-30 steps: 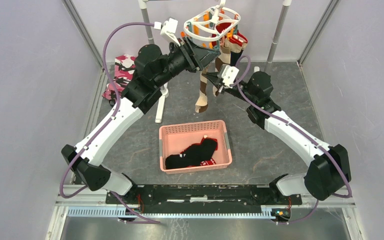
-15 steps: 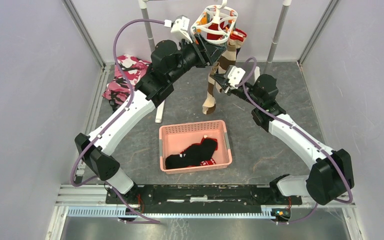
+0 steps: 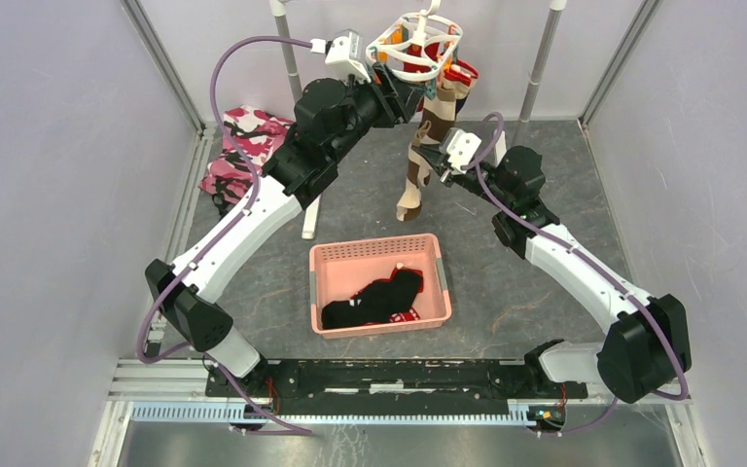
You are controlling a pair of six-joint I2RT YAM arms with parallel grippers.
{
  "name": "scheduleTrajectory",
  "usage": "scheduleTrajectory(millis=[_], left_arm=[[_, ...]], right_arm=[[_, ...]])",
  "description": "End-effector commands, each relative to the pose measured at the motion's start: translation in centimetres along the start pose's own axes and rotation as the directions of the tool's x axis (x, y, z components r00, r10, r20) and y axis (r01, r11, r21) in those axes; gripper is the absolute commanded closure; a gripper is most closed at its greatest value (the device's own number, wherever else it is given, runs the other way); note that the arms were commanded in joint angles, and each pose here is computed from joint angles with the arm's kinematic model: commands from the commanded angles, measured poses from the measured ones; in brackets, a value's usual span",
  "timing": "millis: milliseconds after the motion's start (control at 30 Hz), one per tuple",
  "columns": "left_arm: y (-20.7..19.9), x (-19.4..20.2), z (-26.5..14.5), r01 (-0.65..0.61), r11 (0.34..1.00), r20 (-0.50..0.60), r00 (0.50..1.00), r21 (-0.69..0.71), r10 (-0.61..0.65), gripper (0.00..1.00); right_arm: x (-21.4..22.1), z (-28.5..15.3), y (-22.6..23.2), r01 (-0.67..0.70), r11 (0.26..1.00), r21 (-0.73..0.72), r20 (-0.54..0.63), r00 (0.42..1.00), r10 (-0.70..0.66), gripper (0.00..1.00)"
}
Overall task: Clip the socks to the hanger
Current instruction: Adjust the hanger on the clothesline.
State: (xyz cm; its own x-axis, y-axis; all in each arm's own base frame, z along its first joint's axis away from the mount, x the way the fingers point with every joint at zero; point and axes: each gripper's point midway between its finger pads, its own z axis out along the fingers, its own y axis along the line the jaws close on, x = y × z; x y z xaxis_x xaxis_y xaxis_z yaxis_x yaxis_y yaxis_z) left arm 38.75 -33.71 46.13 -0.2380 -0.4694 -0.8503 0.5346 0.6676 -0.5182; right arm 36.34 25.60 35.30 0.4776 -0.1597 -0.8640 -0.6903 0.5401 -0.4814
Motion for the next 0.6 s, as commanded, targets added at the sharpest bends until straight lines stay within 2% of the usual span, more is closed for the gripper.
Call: scheduleTrajectory(millis=[0,200,367,567], left_arm=[[-0.1,-3.4,-1.6,-0.068,0.997,0.092,0.993,-0.034,0.07,0.4],[0.7,-4.0,-3.0,-0.092,0.993,0.108,0.989,-0.069,0.099,0.4],[0.7,-4.4,-5.8,-0.082,0.994,0.112,0.99,-0.067,0.09,0.38],[-0.6,-5.0,-9.7,-0.052,0.999,0.105,0.993,-0.004,0.052,0.37]], right_arm=[[-1.5,-0.6,-0.9,0.011,0.999,0.037,0.03,0.999,-0.012,1.0],[-1.7,-0.7,-0.8,0.003,1.0,0.031,0.037,0.999,-0.004,1.0],[-2.1,-0.6,-0.5,-0.01,1.0,0.02,0.06,0.998,0.008,1.0],[-2.5,-0.3,-0.2,-0.038,0.999,0.001,0.094,0.995,0.037,1.0]])
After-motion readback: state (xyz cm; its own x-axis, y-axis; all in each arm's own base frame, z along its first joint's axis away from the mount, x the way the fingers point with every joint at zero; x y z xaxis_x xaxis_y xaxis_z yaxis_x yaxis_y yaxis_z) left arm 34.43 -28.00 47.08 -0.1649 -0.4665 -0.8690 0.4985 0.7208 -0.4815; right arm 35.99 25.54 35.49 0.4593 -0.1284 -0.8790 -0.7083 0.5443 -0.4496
